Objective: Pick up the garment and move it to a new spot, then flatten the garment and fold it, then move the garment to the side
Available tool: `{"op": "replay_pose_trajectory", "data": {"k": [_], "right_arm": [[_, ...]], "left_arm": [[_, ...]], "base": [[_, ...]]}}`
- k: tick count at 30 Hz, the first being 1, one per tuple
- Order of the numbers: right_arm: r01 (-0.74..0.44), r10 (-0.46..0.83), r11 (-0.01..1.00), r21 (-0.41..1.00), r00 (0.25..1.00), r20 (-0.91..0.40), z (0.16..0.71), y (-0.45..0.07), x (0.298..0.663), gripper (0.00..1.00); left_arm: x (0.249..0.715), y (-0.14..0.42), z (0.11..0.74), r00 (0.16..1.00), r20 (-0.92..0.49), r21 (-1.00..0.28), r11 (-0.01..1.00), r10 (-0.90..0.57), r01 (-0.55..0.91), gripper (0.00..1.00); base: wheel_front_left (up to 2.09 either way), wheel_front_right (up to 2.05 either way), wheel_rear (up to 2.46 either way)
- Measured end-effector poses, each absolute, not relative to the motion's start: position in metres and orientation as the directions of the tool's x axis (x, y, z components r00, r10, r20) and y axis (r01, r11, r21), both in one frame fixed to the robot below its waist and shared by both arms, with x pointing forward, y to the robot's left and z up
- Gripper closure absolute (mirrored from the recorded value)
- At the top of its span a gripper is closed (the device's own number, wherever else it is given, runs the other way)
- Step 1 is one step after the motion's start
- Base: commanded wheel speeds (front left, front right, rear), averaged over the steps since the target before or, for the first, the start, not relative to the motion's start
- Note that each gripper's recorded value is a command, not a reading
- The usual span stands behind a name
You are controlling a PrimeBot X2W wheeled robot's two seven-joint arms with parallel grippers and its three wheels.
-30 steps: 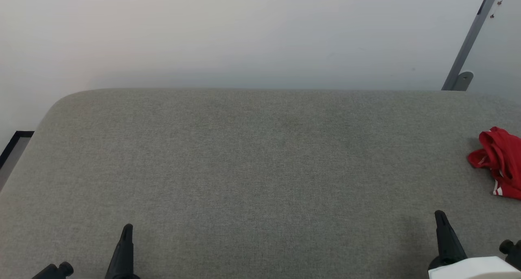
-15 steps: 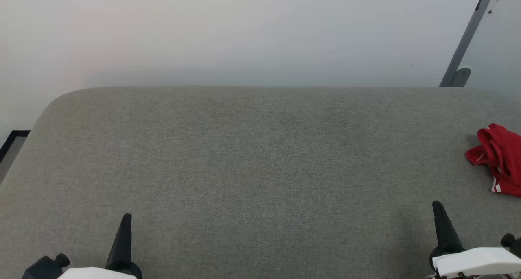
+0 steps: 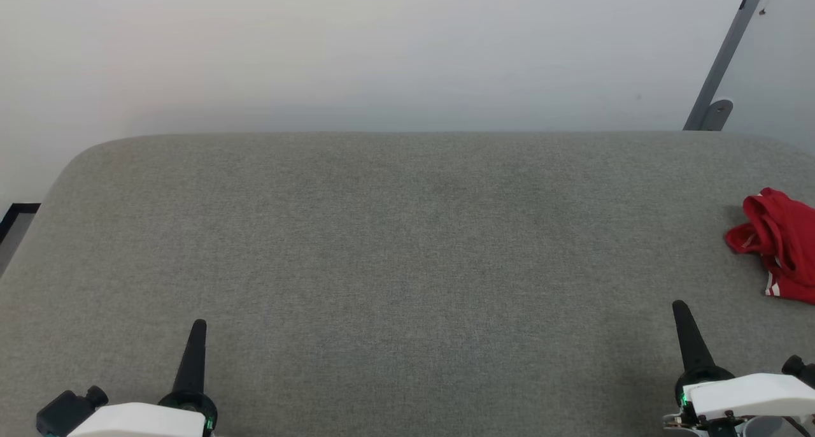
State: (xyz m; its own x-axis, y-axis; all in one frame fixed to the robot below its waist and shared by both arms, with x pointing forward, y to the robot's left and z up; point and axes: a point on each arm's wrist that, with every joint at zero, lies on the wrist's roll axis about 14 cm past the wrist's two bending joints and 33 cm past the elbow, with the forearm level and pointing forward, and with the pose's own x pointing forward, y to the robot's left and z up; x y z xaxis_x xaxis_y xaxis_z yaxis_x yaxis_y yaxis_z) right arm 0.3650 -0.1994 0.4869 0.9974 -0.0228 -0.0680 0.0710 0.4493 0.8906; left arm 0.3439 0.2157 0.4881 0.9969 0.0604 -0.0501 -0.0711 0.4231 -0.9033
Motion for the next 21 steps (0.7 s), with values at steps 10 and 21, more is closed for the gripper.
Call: {"op": "replay_pose_trajectory", "data": {"k": [10, 21], "right_arm": [[0.067, -0.018, 0.362, 0.930, 0.998, -0.064, 0.488, -0.199, 0.369, 1.00], [0.055, -0.014, 0.271, 0.961, 0.998, -0.053, 0.492, -0.199, 0.374, 1.00]], "left_arm": [[0.352, 0.214, 0.490, 0.997, -0.049, -0.937, 0.343, 0.053, -0.064, 1.00], [0.361, 0.211, 0.494, 0.998, -0.040, -0.963, 0.264, 0.041, -0.049, 1.00]], "base": [[0.00, 0.00, 0.00], [0.00, 0.00, 0.00]]}}
